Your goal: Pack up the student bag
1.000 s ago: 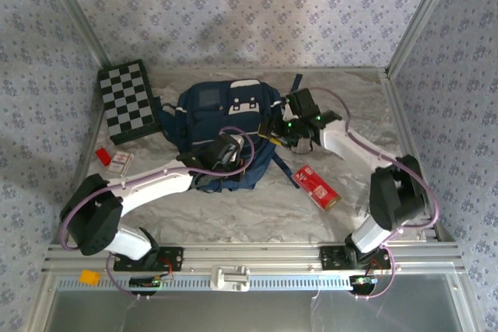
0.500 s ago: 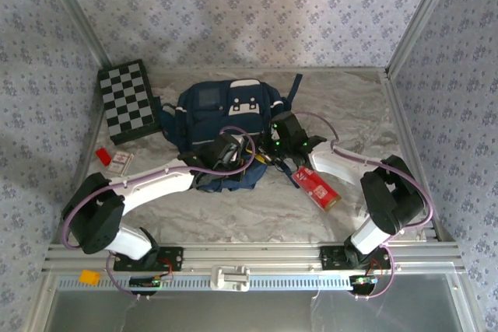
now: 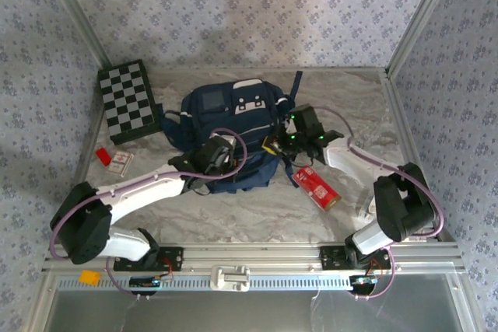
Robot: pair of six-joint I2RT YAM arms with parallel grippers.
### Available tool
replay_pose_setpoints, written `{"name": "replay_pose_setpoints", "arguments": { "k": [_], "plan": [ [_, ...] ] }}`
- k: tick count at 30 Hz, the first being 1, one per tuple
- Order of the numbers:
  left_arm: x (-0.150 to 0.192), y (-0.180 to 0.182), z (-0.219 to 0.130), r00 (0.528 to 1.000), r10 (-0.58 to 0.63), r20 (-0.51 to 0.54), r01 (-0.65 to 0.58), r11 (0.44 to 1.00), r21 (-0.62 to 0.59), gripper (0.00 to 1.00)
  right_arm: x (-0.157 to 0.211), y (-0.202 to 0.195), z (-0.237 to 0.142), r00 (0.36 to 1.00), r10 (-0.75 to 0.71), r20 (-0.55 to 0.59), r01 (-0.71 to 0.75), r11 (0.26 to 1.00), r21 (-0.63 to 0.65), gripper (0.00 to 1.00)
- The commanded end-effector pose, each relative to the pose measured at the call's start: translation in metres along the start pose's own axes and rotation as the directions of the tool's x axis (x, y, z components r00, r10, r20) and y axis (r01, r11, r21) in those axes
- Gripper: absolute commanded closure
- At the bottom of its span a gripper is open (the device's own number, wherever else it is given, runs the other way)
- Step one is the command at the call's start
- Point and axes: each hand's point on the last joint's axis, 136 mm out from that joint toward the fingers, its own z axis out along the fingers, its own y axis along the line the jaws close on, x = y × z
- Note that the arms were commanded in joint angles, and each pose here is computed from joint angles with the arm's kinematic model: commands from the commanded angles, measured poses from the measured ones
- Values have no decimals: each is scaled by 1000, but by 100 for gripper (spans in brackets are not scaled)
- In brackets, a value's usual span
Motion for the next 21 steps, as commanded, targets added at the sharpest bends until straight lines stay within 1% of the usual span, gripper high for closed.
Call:
{"name": "replay_pose_setpoints", "arguments": {
  "k": [1, 5, 7, 8, 9, 10, 11, 14, 17, 21],
  "plan": [
    [-7, 59, -6, 998, -40, 50, 50, 977, -206, 100, -24, -17, -23, 999, -36, 31, 35, 999, 32, 100],
    [-26, 61, -6, 990, 12, 139, 16, 980, -200, 100, -37, -7, -27, 997, -78, 24, 77, 996, 45, 100],
    [-32, 54, -5, 987, 4, 160, 22, 987, -160, 100, -38, 3, -27, 997, -76, 32, 75, 997, 23, 100],
    [-33, 47, -5, 986, 3, 164, 18, 992, -122, 100, -35, 8, -28, 996, -78, 35, 78, 997, 12, 100],
    [-33, 42, -5, 986, 1, 167, 15, 995, -96, 100, -31, 13, -29, 996, -82, 39, 82, 997, 11, 97],
    [-34, 38, -5, 984, 1, 177, 13, 997, -77, 100, -27, 17, -27, 996, -84, 42, 84, 996, 13, 88],
    [-35, 35, -4, 982, 5, 187, 6, 998, -62, 100, -21, 22, -25, 995, -90, 46, 90, 996, 11, 82],
    [-36, 33, -3, 980, 13, 198, -2, 999, -52, 100, -6, 32, -11, 995, -84, 59, 85, 996, -5, 67],
    [-37, 27, -2, 982, 13, 186, -7, 1000, -28, 100, 2, 41, 4, 995, -53, 86, 54, 998, -16, 60],
    [-36, 22, 5, 983, 4, 185, -4, 1000, -1, 100, 11, 55, 22, 989, -58, 133, 60, 998, -5, 57]
  ]
}}
